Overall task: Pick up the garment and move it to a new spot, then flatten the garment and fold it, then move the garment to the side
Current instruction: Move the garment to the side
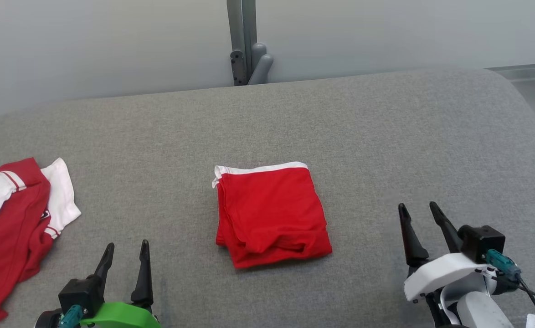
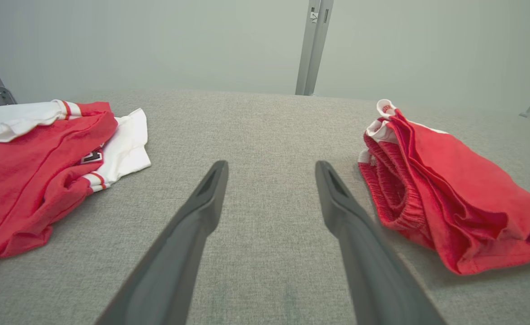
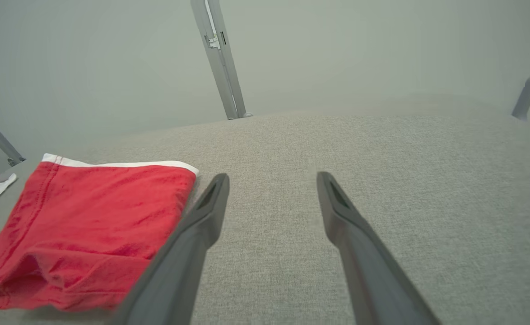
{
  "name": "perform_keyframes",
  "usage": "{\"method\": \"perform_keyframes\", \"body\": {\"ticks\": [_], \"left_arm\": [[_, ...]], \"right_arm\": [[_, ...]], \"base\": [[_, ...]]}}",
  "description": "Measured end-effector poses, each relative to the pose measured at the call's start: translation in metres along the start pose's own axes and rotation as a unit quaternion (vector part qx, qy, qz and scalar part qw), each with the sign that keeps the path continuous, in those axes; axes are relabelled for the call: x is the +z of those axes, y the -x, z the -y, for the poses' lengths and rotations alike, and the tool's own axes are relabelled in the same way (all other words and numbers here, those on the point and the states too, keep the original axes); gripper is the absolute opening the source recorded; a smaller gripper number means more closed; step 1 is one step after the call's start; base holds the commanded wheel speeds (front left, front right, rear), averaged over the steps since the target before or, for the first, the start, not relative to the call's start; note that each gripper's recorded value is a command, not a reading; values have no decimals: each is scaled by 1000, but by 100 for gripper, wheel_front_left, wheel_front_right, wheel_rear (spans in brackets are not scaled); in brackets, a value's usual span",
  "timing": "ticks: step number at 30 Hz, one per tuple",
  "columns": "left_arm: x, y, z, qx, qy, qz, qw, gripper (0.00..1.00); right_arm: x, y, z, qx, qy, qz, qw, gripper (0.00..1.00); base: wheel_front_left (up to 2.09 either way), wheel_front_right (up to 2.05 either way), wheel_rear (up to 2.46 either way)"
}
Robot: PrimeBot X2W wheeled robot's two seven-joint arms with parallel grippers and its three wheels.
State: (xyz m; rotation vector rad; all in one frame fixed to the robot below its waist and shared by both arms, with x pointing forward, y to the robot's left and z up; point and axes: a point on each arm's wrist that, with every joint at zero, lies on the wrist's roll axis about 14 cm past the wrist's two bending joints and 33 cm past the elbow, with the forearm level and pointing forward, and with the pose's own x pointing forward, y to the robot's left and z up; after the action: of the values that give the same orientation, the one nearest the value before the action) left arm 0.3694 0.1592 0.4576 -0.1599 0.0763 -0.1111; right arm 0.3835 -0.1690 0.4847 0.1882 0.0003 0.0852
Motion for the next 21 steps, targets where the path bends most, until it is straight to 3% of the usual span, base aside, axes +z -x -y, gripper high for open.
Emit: {"method": "perform_keyframes", "body": {"ticks": [6, 21], "left_arm": [[-4, 10, -1, 2, -8, -5, 1000, 100], [-6, 20, -11, 21, -8, -6, 1000, 100]], "right_arm": [[0, 11, 7, -17, -6, 3, 1000, 100], [-11, 11, -8, 4, -5, -14, 1000, 100]], "base": [[0, 0, 0], [0, 0, 0]]}}
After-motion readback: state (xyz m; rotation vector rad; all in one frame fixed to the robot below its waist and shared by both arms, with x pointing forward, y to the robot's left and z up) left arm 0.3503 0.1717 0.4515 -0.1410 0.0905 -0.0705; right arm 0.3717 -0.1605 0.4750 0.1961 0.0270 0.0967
